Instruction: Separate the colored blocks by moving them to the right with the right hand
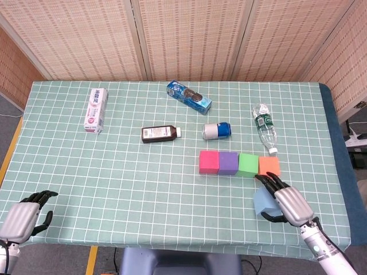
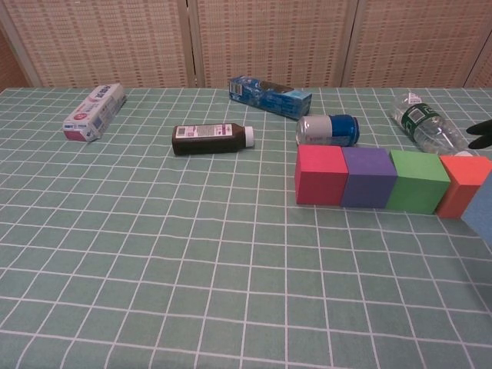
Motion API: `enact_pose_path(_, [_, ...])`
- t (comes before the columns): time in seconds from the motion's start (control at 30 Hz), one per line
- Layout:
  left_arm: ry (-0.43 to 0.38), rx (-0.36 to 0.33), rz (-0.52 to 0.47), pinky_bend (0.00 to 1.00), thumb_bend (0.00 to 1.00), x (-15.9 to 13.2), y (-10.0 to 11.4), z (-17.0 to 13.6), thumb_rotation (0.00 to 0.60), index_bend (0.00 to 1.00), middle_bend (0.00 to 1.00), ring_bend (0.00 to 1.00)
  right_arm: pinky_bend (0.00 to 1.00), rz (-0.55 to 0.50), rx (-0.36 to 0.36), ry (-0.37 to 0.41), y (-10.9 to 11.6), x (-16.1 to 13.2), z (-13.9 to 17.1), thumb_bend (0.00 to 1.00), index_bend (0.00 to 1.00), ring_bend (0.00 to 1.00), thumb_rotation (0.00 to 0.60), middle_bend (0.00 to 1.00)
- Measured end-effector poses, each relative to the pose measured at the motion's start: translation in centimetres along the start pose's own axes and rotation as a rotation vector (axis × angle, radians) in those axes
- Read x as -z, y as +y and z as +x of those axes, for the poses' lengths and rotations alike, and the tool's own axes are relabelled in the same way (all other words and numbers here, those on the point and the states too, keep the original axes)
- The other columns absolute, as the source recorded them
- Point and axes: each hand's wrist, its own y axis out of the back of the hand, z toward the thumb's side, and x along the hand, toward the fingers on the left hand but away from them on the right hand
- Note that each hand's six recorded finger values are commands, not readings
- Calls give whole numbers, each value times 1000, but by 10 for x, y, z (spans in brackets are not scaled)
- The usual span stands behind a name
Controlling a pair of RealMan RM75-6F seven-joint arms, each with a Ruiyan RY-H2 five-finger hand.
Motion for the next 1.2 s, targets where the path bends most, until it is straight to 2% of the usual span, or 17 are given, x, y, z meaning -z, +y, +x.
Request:
enact_pose_path(0.23, [-1,-2,0,437,528,0,0,0,600,268,261,267,116,13,-71,-6,-9,5,-1,69,0,0,600,0])
enact_pose_path(0.43, [-2,-3,2,437,527,0,0,0,600,268,261,267,53,13,-98,7,-9,4,1,8,0,0,600,0])
enact_pose_path(0.57, [-3,-1,3,437,526,-1,0,0,600,268,261,266,47,34,-60,2,-4,7,-1,5,0,0,600,0])
enact_pose_path(0.67, [-4,1,5,437,526,-1,-1,0,600,268,261,267,47,71,14,-11,3,10,-5,5,0,0,600,0])
enact_pose_path(0.8, [-6,3,7,436,526,-2,-1,0,600,268,261,267,47,120,135,-63,16,24,-18,5,0,0,600,0])
enact_pose_path(0.93, [-7,4,7,437,528,-2,-1,0,600,268,262,267,47,121,177,-153,23,44,-32,6,0,0,600,0])
enact_pose_path(1.1, [-4,7,7,436,527,-2,-2,1,600,268,262,267,47,105,133,-270,15,74,-55,4,0,0,600,0])
enact_pose_path(1.2, [-4,8,7,437,528,-2,-2,1,600,268,262,267,47,97,90,-295,6,83,-72,5,0,0,600,2])
